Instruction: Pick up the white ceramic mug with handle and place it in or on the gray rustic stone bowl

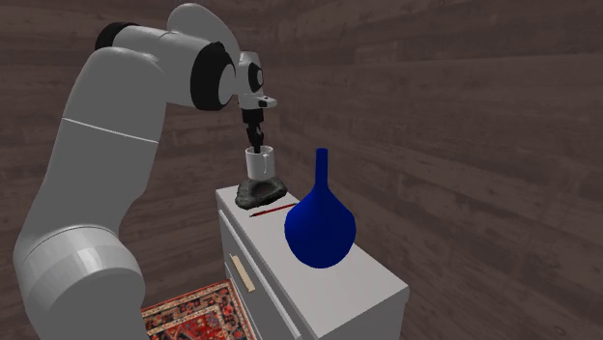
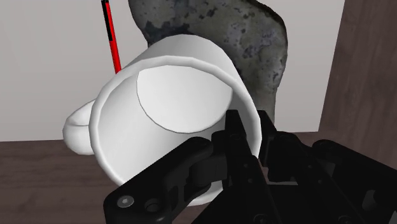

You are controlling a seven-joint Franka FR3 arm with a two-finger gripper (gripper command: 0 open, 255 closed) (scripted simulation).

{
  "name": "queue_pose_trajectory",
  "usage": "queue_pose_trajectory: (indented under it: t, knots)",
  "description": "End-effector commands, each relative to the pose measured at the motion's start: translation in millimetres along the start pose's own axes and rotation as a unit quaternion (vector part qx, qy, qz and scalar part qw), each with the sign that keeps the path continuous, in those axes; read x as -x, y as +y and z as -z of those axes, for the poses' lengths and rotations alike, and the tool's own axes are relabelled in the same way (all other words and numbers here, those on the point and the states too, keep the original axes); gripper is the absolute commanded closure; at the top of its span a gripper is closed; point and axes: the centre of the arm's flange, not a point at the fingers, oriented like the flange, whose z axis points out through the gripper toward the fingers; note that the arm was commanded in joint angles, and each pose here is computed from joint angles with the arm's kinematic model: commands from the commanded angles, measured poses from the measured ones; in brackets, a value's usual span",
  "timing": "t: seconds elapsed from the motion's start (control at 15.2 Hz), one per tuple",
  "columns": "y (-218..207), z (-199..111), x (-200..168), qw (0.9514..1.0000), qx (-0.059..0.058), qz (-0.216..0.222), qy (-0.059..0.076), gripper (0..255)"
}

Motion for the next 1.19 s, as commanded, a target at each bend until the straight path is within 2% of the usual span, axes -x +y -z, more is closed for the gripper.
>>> queue_pose_trajectory:
  t: [0.0, 0.26, 0.33, 0.66, 0.92, 1.12]
  knots:
    - [0.1, -0.3, 0.1, 1.0000, 0.000, 0.000, 0.000, 255]
    - [0.1, -0.3, 0.1, 1.0000, 0.000, 0.000, 0.000, 255]
    - [0.1, -0.3, 0.1, 1.0000, 0.000, 0.000, 0.000, 0]
    - [0.1, -0.4, 0.1, 1.0000, 0.000, 0.000, 0.000, 0]
    - [0.1, 49.7, 0.1, 1.0000, 0.000, 0.000, 0.000, 0]
    - [0.2, 49.7, 0.1, 1.0000, 0.000, 0.000, 0.000, 0]
